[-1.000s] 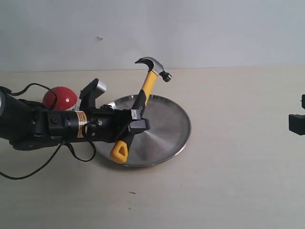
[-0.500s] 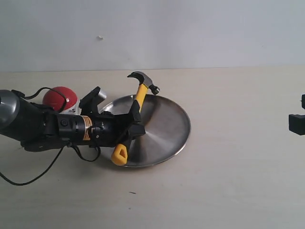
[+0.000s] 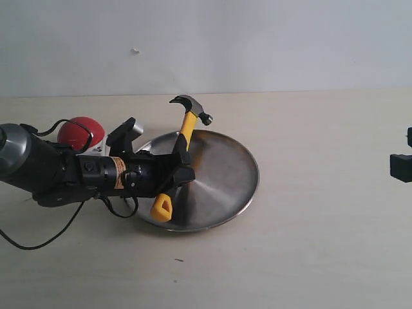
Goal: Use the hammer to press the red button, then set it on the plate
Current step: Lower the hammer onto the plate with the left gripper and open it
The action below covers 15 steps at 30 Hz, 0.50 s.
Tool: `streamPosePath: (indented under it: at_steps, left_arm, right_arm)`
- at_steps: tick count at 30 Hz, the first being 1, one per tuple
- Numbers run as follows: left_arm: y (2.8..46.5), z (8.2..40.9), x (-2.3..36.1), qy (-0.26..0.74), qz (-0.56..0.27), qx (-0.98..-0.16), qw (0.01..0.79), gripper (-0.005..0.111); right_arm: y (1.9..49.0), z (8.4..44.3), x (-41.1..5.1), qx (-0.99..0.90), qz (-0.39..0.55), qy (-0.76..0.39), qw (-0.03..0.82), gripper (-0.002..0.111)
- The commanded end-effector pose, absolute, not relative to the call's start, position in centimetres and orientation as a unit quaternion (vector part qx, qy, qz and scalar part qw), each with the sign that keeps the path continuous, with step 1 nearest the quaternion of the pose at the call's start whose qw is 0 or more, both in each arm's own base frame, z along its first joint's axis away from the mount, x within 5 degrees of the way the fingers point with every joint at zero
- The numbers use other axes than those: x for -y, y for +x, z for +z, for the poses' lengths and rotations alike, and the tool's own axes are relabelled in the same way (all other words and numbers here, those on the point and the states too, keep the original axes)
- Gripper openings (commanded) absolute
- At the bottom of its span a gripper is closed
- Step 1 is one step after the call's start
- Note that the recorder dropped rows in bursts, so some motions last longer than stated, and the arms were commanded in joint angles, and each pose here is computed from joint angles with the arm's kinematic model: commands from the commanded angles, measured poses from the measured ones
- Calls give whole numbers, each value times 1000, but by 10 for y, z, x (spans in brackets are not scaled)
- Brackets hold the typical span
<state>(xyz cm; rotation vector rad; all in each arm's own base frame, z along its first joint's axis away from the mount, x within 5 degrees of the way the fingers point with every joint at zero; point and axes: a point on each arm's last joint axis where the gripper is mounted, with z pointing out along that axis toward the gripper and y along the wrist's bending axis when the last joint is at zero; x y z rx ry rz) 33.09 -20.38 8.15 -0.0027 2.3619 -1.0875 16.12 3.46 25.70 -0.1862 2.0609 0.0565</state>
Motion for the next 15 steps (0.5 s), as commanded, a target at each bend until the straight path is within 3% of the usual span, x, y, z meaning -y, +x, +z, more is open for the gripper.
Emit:
streamPosePath:
  at_steps: [1, 15]
  left_arm:
    - [338, 89, 210, 26, -408, -869, 278, 0]
    - [341, 102, 239, 72, -309, -903, 291, 0]
  right_arm:
    - [160, 257, -34, -854, 24, -78, 514, 0]
    - [160, 257, -34, -854, 23, -78, 513, 0]
